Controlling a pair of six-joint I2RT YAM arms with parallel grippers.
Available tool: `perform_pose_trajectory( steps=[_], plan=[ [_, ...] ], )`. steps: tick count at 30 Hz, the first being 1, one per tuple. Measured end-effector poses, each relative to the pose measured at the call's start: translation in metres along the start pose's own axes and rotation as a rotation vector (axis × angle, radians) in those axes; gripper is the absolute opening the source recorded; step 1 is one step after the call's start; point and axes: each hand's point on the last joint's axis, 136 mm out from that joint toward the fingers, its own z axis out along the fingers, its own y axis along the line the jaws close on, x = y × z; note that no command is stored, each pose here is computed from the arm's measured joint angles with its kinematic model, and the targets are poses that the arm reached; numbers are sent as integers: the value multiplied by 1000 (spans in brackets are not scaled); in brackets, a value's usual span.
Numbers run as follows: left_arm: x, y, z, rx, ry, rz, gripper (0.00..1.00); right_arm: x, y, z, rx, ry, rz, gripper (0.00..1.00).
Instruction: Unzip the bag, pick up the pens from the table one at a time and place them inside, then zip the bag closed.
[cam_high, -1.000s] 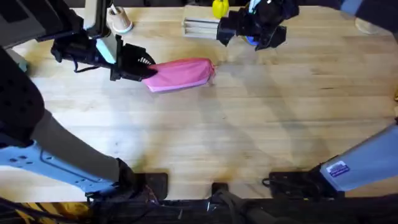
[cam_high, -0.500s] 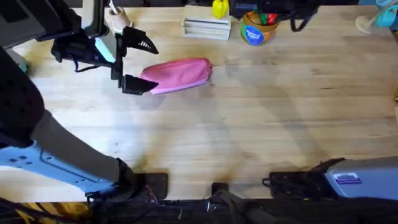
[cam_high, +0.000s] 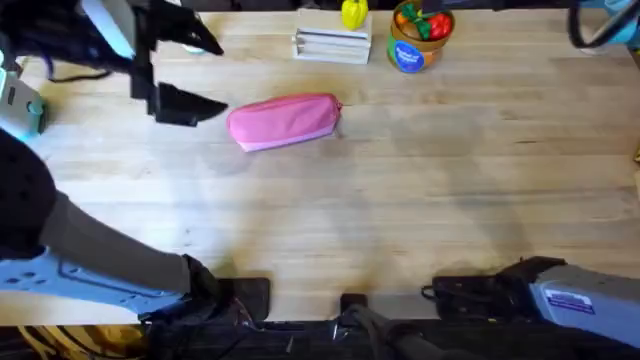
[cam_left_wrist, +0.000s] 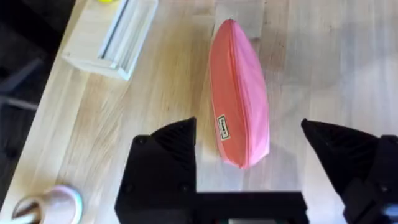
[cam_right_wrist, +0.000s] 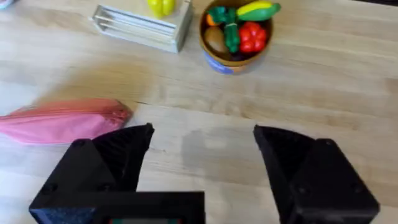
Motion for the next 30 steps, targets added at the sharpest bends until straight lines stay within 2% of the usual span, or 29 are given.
perform_pose_trajectory(
  steps=[4, 9, 12, 16, 24, 25, 26, 30],
  plan=[
    [-23, 5, -26, -37, 82, -77, 995, 6, -18, -7, 26, 17, 21, 998],
    [-45, 12, -54, -143, 186, -177, 995, 10, -29, -8, 35, 36, 35, 998],
    [-59, 9, -68, -210, 218, -230, 995, 10, -34, -8, 42, 36, 40, 998],
    [-80, -5, -79, -279, 238, -287, 995, 9, -38, -8, 46, 36, 43, 998],
    [-121, -37, -79, -397, 296, -416, 995, 6, -20, -8, -60, 23, -42, 998],
    [-125, -39, -78, -419, 307, -438, 995, 6, -18, -9, -71, 23, -49, 998],
    [-135, -46, -62, -463, 359, -529, 996, 9, -14, -9, -92, 33, -81, 998],
    [-140, -49, -50, -487, 382, -599, 996, 12, -13, -13, -101, 39, -97, 998]
  ],
)
